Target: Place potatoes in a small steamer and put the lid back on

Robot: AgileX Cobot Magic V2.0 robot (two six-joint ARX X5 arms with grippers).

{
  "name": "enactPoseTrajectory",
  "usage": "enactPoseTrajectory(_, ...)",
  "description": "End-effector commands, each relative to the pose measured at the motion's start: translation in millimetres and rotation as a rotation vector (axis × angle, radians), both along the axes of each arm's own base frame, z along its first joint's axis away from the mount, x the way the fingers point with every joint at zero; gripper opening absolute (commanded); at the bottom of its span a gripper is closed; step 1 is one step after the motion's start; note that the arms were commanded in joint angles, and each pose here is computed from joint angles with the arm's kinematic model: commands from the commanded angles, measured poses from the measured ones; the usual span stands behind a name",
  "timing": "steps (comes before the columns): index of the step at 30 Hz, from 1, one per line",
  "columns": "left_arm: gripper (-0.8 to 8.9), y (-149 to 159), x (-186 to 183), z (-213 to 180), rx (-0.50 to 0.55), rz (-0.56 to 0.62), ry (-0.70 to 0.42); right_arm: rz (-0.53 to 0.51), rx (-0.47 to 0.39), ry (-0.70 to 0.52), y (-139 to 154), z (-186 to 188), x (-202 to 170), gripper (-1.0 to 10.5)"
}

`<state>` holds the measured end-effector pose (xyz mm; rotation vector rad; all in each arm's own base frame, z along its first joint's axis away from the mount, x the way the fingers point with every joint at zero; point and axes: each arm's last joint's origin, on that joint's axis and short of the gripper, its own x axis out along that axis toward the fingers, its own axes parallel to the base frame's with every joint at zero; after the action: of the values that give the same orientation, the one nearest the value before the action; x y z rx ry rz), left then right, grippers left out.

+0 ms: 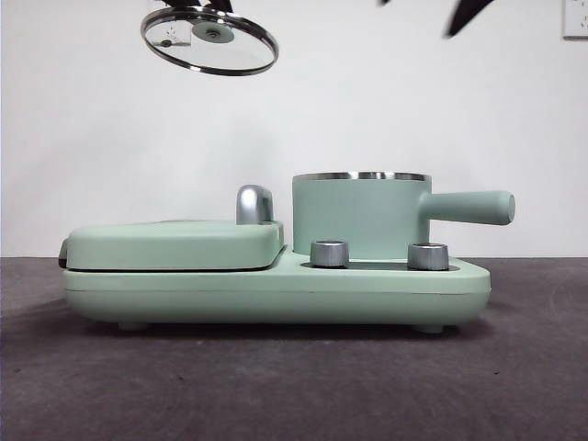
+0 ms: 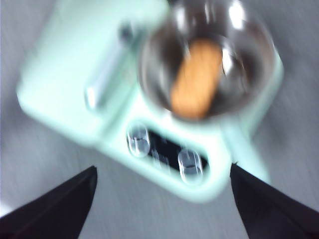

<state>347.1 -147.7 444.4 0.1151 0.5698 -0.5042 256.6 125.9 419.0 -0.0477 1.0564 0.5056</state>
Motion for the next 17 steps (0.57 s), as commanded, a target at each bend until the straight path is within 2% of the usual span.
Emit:
enactPoseTrajectory(1, 0.18, -6, -6, 15, -0.023, -0.031, -0.066, 0.006, -0.100, 0.071, -15, -14, -40, 4.2)
enactPoseTrajectory(3, 0.18, -12, -8, 14, -0.023, -0.046, -0.064, 0.007, -0.126, 0.078, -26, -24, -66, 4.2)
enactPoseTrajectory(9, 0.18, -34, -13, 10, -0.022, -0.106, -0.058, 0.000, -0.108, 0.082, -57, -57, -129, 4.2)
enactPoseTrajectory(17, 0.18, -75, -12, -10, -0.004, -0.201, -0.042, -0.138, 0.154, -0.195, -81, -88, -177, 4.2)
